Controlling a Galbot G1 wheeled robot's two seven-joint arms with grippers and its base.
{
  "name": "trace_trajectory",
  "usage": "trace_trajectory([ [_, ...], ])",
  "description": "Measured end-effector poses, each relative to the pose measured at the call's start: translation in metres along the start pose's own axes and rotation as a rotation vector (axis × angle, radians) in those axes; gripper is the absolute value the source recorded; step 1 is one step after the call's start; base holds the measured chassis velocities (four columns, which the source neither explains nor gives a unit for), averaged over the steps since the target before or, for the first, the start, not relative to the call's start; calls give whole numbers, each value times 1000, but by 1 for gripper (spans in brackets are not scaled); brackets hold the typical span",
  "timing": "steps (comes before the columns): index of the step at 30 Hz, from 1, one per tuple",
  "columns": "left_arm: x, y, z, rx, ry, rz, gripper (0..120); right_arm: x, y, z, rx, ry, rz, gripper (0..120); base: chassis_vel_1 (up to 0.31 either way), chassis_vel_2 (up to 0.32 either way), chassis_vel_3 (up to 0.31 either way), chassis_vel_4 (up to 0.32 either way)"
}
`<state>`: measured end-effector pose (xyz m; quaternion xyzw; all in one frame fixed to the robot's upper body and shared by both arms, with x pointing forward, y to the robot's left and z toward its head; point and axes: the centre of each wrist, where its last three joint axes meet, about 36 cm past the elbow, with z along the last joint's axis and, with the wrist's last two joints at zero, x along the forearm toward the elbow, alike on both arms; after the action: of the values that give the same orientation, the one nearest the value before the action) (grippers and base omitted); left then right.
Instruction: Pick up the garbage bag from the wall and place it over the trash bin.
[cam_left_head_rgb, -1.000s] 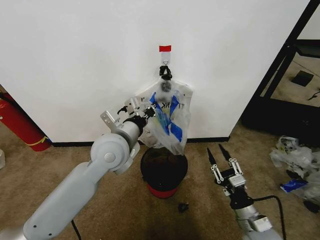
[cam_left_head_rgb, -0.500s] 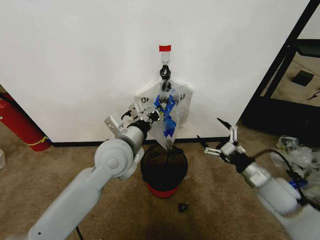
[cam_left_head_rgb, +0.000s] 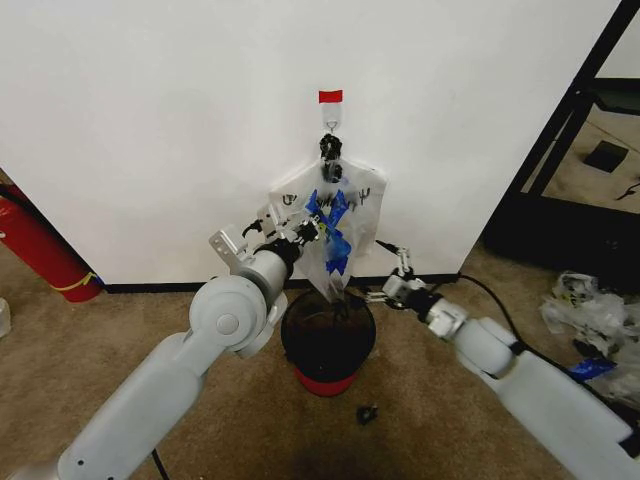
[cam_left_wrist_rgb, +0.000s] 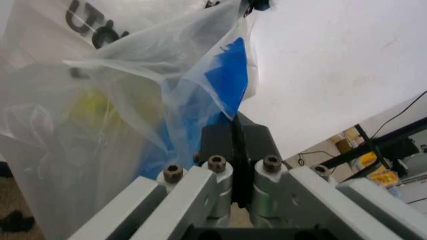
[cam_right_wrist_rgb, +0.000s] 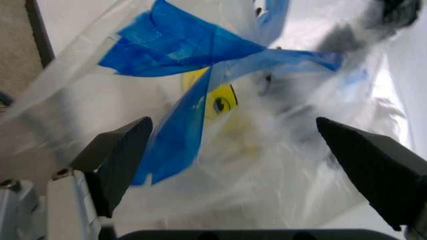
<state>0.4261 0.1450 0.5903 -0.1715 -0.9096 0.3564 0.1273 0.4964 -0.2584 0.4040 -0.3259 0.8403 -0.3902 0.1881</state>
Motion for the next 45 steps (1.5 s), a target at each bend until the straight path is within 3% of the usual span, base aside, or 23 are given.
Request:
trace_trajectory([
  [5, -1, -1, -1, -4, 0, 2, 0, -21, 1, 8, 44, -10, -4, 84, 0, 0, 0, 0],
  [13, 0, -2, -1, -3, 1, 5, 0, -40, 4, 22, 211, -23, -95, 54, 0, 0, 0, 0],
  [28, 1, -3, -2, -2, -2, 8, 0, -41, 14, 11, 151, 40, -19, 0, 0, 0, 0, 0],
  [34, 2, 1, -2, -9, -7, -6, 0, -30, 18, 1, 48, 49, 78, 0, 0, 0, 0, 0],
  [39, 7, 9, -2, -20, -12, -24, 0, 6, 21, -14, -137, 60, 226, 0, 0, 0, 0, 0],
  [45, 13, 15, 0, -34, -12, -34, 0, 40, 19, -33, -299, 40, 314, 0, 0, 0, 0, 0],
])
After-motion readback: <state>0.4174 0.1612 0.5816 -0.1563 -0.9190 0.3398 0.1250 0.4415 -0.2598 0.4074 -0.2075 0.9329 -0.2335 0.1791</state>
